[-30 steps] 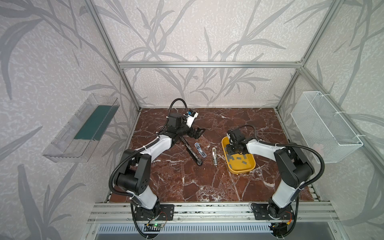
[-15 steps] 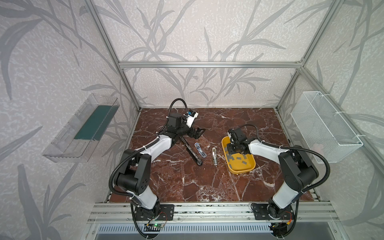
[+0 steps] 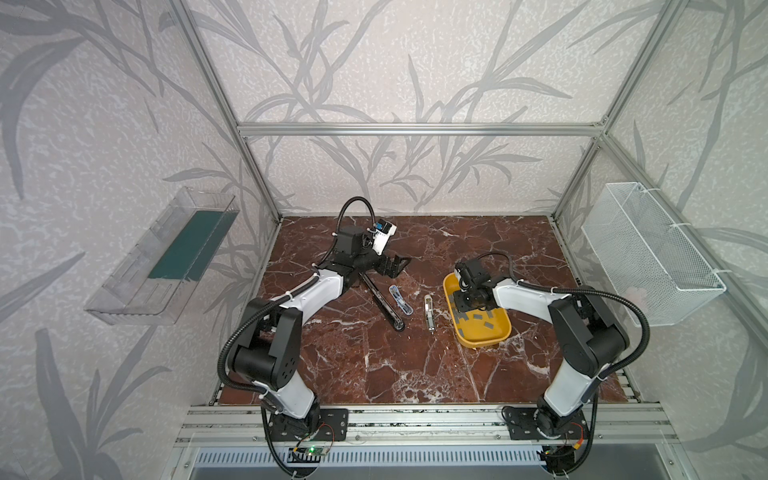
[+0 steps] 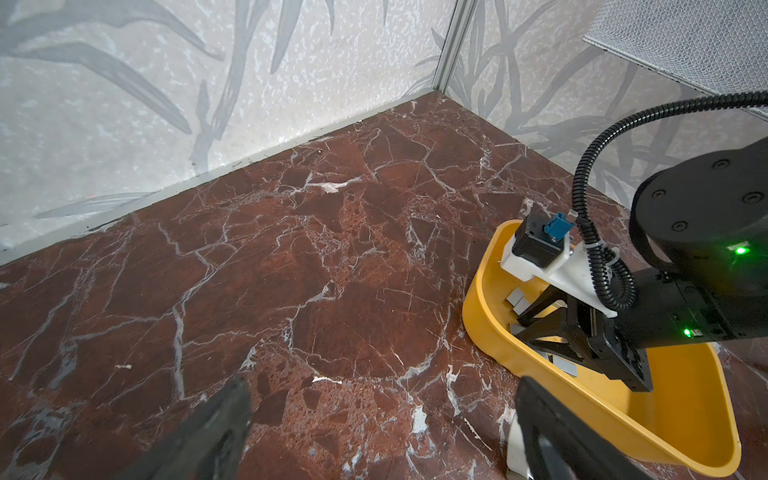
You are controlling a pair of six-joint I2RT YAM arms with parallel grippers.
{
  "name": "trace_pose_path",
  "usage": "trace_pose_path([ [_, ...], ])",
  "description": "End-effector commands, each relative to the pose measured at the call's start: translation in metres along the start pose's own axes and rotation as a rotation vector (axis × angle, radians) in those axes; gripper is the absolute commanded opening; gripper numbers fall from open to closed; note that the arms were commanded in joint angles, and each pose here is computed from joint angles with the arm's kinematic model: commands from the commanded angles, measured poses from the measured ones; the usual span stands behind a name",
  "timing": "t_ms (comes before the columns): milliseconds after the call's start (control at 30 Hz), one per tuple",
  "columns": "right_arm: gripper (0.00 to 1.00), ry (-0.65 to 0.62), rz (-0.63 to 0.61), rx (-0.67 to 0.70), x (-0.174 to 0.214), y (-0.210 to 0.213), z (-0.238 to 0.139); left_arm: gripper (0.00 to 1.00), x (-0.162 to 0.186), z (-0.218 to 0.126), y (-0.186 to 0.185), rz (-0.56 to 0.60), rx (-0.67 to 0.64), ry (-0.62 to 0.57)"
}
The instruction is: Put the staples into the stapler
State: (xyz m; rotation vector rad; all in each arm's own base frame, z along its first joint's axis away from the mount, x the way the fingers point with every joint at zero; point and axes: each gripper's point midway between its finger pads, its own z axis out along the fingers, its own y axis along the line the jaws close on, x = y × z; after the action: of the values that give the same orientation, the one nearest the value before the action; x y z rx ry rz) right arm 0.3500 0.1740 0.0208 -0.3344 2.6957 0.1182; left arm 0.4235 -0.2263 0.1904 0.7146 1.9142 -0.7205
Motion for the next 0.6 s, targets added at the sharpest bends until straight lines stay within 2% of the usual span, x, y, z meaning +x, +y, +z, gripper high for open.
trace_pose_path([
  [0,0.25,0.026,-0.015,0.017,0.0019,0.0009,0.0013,0.99,-0.0088,-0.0019,-0.0020,0.003,0.012,-0.015],
  [567,0.22,0.058,-0.025,0.044,0.0044,0.0003,0.0062,0.99,-0.0085,-0.0038,-0.0029,0.011,0.010,-0.012],
])
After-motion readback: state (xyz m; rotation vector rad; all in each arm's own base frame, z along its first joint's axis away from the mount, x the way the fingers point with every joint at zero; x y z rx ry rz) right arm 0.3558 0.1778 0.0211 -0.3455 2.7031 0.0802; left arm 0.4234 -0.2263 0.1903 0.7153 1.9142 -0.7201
